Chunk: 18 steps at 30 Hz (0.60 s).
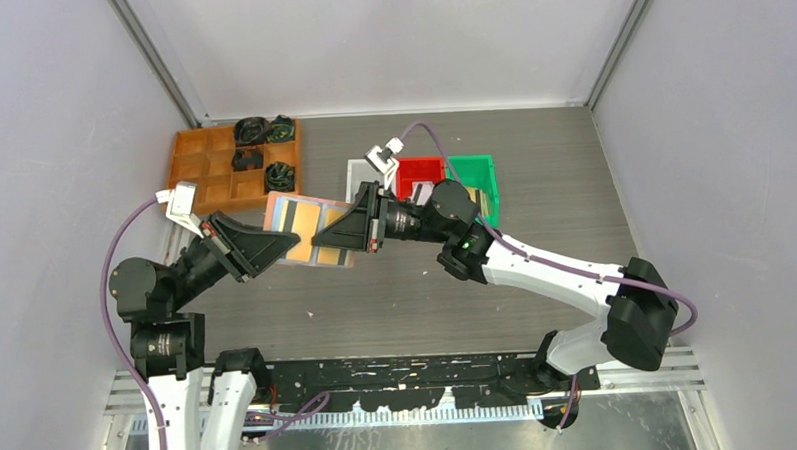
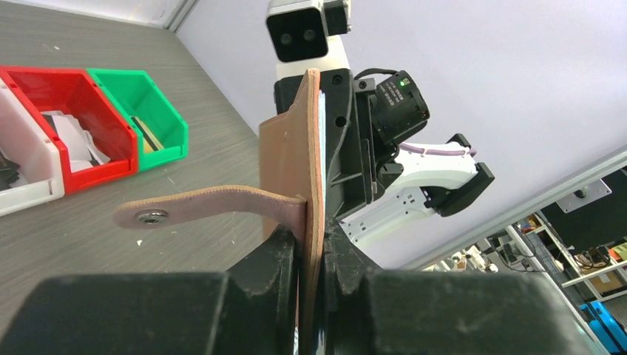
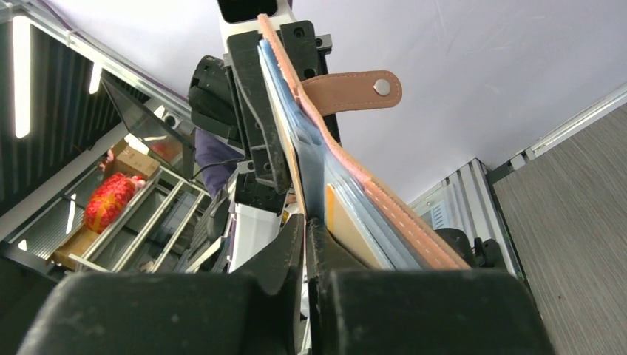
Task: Take the credit cards out of the card holder
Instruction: Remove the credit card from the card holder.
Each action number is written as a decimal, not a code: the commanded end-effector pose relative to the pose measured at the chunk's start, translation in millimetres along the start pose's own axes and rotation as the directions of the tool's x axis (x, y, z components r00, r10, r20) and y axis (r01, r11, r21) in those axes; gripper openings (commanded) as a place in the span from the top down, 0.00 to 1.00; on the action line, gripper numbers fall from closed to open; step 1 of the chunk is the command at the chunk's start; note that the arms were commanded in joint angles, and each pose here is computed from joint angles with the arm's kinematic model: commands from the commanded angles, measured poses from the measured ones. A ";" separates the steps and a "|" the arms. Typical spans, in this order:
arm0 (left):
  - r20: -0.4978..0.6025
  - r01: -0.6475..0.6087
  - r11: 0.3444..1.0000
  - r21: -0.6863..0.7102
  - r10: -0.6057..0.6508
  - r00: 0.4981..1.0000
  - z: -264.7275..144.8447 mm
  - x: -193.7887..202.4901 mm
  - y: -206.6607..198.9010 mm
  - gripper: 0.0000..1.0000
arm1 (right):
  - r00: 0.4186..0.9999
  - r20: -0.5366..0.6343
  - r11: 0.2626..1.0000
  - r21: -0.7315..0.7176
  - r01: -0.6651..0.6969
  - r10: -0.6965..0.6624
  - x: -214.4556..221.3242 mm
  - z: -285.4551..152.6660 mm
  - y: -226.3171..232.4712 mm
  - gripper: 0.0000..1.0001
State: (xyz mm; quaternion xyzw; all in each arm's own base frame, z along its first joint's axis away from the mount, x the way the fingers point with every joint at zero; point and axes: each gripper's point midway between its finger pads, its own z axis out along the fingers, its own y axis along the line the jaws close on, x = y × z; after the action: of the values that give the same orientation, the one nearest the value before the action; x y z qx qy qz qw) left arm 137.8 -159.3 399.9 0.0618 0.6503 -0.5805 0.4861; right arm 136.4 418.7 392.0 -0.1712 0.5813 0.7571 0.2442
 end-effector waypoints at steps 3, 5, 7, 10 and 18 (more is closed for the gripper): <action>-0.022 -0.028 0.998 0.053 0.029 0.999 -0.9 1.0 -13.8 0.95 | 0.994 0.077 0.995 -0.065 0.077 -0.072 -14.7 -0.5 29.4 0.77; -0.021 -0.032 0.998 0.056 0.033 0.999 -1.3 0.6 -15.6 0.98 | 0.994 0.088 0.995 -0.061 0.075 -0.069 -17.8 1.6 28.7 0.73; -0.021 -0.035 0.998 0.059 0.037 0.999 -1.6 0.4 -17.3 1.00 | 0.993 0.100 0.996 -0.058 0.072 -0.066 -21.6 4.4 28.7 0.72; -0.026 -0.044 0.997 0.066 0.046 0.999 -2.4 1.8 -19.1 1.00 | 0.992 0.109 0.995 -0.060 0.073 -0.066 -26.1 8.3 30.2 0.72; -0.031 -0.090 0.996 0.023 0.091 0.995 -2.9 6.5 -4.1 0.90 | 0.991 0.115 0.997 -0.041 0.067 -0.061 -29.2 13.7 27.3 0.99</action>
State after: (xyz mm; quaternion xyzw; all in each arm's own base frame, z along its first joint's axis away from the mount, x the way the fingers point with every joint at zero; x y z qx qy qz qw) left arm 142.5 -157.1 400.1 0.0612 0.6486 -0.5705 0.5002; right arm 140.4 421.5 394.1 -0.1612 0.5821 0.7550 0.2554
